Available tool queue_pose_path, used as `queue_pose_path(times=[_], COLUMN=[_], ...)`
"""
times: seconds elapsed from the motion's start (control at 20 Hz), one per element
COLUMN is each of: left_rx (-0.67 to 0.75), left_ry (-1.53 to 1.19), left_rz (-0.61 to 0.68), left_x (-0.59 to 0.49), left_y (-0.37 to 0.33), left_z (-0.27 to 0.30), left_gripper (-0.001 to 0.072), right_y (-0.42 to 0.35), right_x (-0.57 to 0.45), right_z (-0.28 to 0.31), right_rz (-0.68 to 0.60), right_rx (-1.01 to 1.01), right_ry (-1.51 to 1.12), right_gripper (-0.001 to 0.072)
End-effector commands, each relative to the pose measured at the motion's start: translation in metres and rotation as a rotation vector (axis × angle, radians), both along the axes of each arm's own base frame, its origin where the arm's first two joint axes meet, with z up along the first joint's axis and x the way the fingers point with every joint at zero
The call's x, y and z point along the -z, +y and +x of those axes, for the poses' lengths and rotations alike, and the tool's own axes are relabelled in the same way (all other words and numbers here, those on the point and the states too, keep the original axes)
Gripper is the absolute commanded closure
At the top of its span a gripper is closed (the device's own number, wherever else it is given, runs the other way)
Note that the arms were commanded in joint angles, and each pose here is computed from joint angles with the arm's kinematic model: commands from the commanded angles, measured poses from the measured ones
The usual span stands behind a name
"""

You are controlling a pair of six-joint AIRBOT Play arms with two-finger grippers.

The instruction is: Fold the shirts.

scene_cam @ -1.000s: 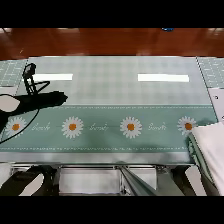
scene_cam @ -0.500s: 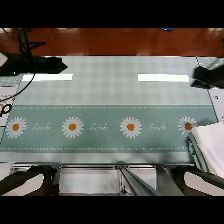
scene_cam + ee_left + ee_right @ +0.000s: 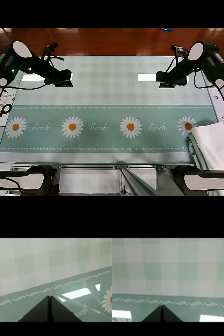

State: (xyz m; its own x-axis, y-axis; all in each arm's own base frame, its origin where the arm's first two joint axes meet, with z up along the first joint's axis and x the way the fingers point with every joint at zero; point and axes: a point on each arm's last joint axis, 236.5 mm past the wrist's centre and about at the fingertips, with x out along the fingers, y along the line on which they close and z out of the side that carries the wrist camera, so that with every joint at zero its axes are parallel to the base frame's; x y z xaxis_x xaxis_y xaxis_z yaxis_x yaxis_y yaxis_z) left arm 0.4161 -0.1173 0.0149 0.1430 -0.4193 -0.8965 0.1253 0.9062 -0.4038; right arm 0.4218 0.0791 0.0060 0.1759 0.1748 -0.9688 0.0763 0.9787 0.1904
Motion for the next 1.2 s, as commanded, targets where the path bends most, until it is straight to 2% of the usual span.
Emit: queue_pose_path(times=[0.0,1.15], left_rx=[0.008,0.010], left_ry=[0.053,0.081], left_rz=[0.016,0.017], left_x=[0.007,0.017], left_y=[0.004,0.004], left_z=[-0.009,-0.010], left_gripper=[0.0685,0.0685], right_y=[0.000,0.000], right_x=[0.004,0.004], right_z=[0.002,0.002], right_rz=[-0.015,-0.015], right_rx=[-0.008,-0.008], right_ry=[0.001,0.001], right_gripper=[0.0693,0.0693])
